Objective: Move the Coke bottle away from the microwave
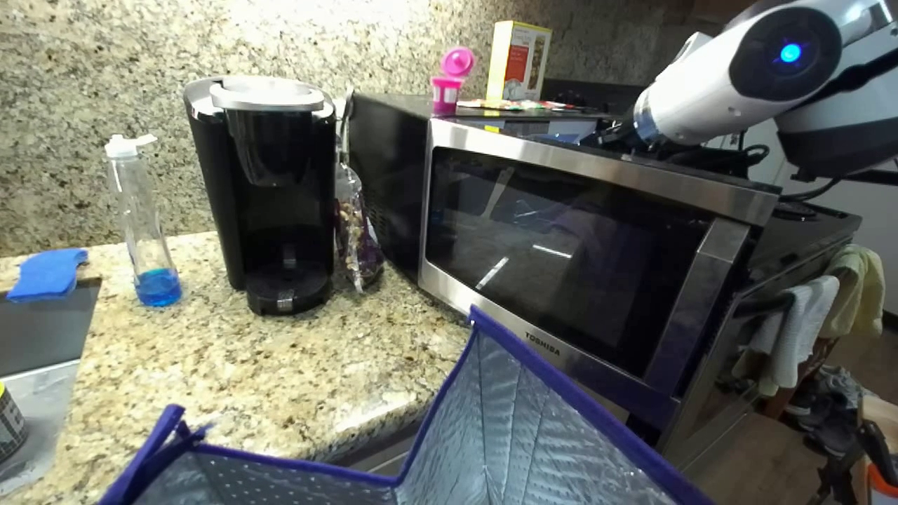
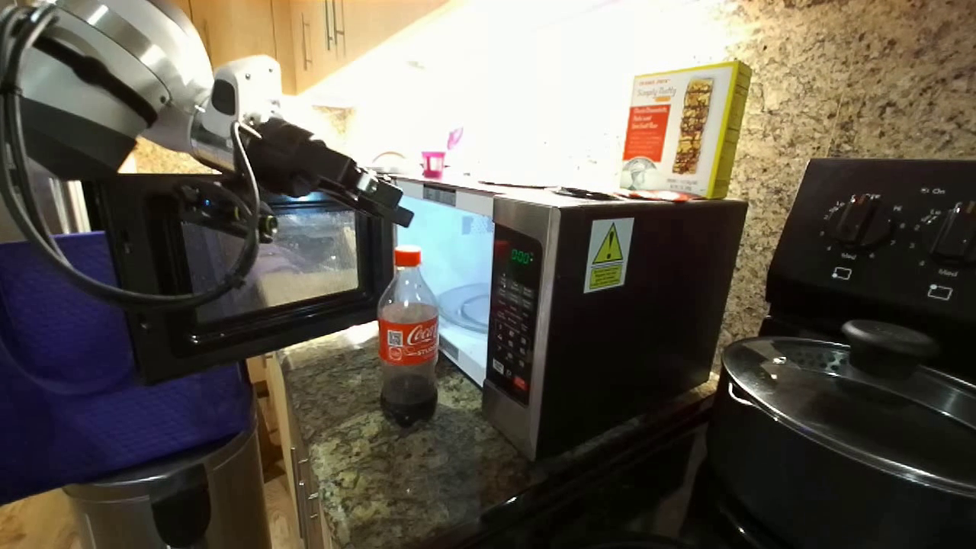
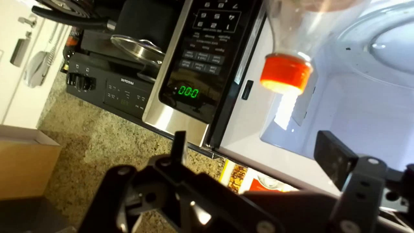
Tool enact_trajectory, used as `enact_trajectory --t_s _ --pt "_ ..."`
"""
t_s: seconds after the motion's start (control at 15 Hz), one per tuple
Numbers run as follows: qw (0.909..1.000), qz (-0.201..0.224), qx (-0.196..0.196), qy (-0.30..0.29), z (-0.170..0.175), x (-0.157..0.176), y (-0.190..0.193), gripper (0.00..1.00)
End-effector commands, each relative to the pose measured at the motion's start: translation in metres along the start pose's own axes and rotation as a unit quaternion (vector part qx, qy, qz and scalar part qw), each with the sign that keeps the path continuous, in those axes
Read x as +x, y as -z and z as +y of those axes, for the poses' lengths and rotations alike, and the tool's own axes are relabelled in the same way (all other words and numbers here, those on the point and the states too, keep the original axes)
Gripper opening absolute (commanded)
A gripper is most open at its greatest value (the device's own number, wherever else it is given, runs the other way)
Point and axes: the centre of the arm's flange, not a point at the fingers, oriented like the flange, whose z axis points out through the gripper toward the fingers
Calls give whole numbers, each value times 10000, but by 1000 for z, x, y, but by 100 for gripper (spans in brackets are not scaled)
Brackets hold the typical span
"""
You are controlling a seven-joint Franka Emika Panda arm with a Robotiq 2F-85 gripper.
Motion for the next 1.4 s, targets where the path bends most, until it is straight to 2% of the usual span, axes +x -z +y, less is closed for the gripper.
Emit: enact_trajectory --t_s 0.0,0.2,0.33,0.4,0.47,0.73,0.8,0.87,0.93,1.0,1.13,1.33 --pt "9951 -195 116 958 55 39 51 100" --pt "9868 -359 762 1384 83 42 68 100" --pt "9779 -415 1111 1723 100 47 81 100" --pt "9762 -245 924 1948 107 49 88 100" --pt "9842 -244 896 1509 64 16 50 100" --pt "9805 -128 902 1740 80 19 63 100" --pt "9801 -305 512 1896 79 31 80 100" --pt "9808 -449 308 1873 81 38 94 100" --pt "9759 -957 203 1950 85 50 114 100" --pt "9702 -1216 142 2092 89 60 129 100" --pt "9564 -1828 395 2242 98 75 149 100" --pt "9311 -2448 1154 2444 115 111 186 100"
